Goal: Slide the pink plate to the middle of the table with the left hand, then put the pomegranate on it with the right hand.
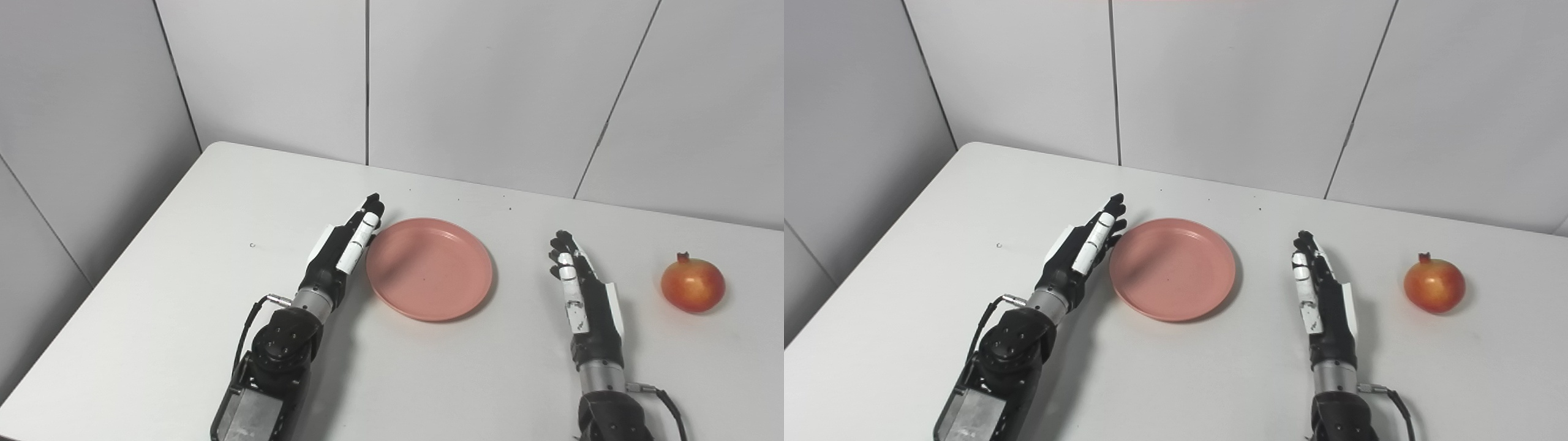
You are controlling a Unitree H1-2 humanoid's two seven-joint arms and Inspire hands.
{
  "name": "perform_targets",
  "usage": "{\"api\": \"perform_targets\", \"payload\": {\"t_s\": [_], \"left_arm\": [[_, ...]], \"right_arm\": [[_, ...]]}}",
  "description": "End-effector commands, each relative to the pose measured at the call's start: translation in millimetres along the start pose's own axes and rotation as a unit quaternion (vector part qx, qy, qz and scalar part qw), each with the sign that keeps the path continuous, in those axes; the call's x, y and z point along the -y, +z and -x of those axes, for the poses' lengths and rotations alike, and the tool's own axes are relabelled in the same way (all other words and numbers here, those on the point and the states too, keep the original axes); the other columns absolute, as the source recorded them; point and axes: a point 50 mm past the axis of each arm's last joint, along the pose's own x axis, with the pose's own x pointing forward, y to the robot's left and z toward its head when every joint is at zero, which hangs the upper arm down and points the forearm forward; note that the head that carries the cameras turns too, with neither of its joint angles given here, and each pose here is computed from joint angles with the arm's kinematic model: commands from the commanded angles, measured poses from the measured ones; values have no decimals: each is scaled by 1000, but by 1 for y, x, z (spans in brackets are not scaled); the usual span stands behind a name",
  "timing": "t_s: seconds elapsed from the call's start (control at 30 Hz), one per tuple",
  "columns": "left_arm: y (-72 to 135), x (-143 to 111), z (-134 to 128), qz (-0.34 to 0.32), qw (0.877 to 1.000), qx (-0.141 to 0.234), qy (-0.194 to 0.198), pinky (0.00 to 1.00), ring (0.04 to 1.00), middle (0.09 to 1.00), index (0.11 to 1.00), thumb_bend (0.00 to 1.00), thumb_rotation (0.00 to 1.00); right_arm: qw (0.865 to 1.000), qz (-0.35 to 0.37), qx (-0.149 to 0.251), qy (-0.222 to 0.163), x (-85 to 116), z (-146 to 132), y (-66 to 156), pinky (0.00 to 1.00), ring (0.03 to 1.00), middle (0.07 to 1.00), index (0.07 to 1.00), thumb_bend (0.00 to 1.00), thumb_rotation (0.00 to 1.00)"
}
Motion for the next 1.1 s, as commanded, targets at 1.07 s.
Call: {"api": "perform_targets", "payload": {"t_s": [1.07], "left_arm": [[19,19,1,-8,999,40,-36,932,953,967,984,696,1000]], "right_arm": [[1000,-7,1,-3,-3,4,-1,885,885,888,891,429,999]]}}
